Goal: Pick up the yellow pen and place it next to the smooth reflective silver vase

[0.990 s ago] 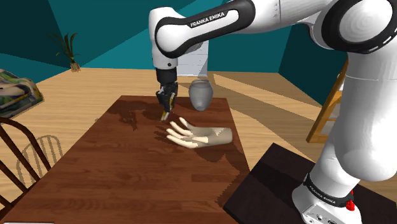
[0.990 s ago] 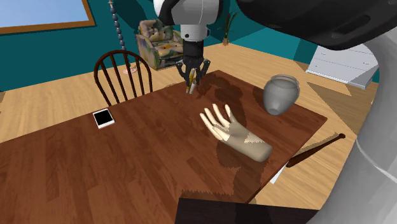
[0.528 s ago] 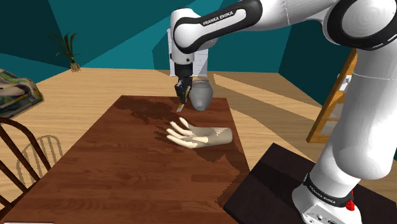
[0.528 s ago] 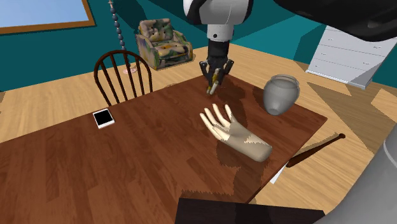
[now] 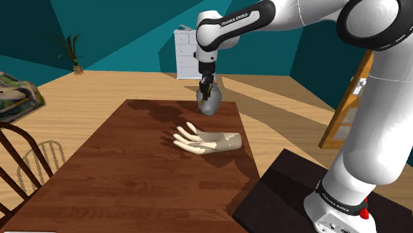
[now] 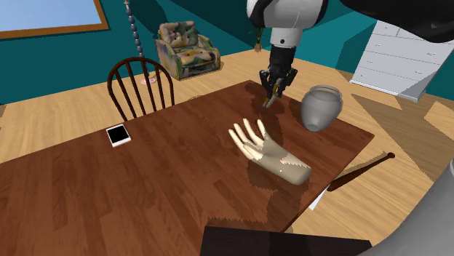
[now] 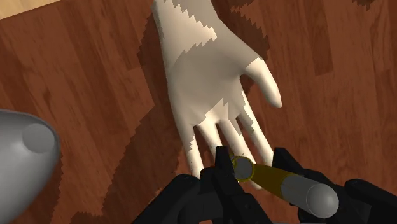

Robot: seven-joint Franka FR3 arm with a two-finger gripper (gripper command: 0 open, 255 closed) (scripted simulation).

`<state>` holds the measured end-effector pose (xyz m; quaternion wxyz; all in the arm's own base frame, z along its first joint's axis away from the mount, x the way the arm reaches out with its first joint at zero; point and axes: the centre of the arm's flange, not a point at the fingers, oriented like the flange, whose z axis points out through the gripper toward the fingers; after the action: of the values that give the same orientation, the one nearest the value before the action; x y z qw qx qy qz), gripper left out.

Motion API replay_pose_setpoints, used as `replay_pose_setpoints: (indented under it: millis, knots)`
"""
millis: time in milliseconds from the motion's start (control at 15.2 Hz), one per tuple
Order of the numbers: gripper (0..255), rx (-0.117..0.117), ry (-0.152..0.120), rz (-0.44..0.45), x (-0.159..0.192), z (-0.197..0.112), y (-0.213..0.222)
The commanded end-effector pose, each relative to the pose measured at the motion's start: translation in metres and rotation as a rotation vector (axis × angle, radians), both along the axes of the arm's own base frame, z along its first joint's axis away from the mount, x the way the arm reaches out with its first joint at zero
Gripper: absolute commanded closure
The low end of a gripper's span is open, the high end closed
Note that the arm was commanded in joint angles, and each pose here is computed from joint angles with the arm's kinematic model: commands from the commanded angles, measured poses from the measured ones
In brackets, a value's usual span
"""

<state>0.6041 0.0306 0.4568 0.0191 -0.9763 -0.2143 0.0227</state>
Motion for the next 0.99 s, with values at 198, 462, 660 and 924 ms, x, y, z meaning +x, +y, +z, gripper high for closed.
replay_pose_setpoints:
  millis: [198,462,660,924]
  knots:
    - [255,0.0,0.0,0.001,0.006,-0.001,-0.068]
    - [255,0.0,0.0,0.001,0.011,-0.001,-0.121]
    - [255,0.0,0.0,0.001,0.015,-0.001,-0.16]
    - [255,0.0,0.0,0.001,0.02,-0.001,-0.213]
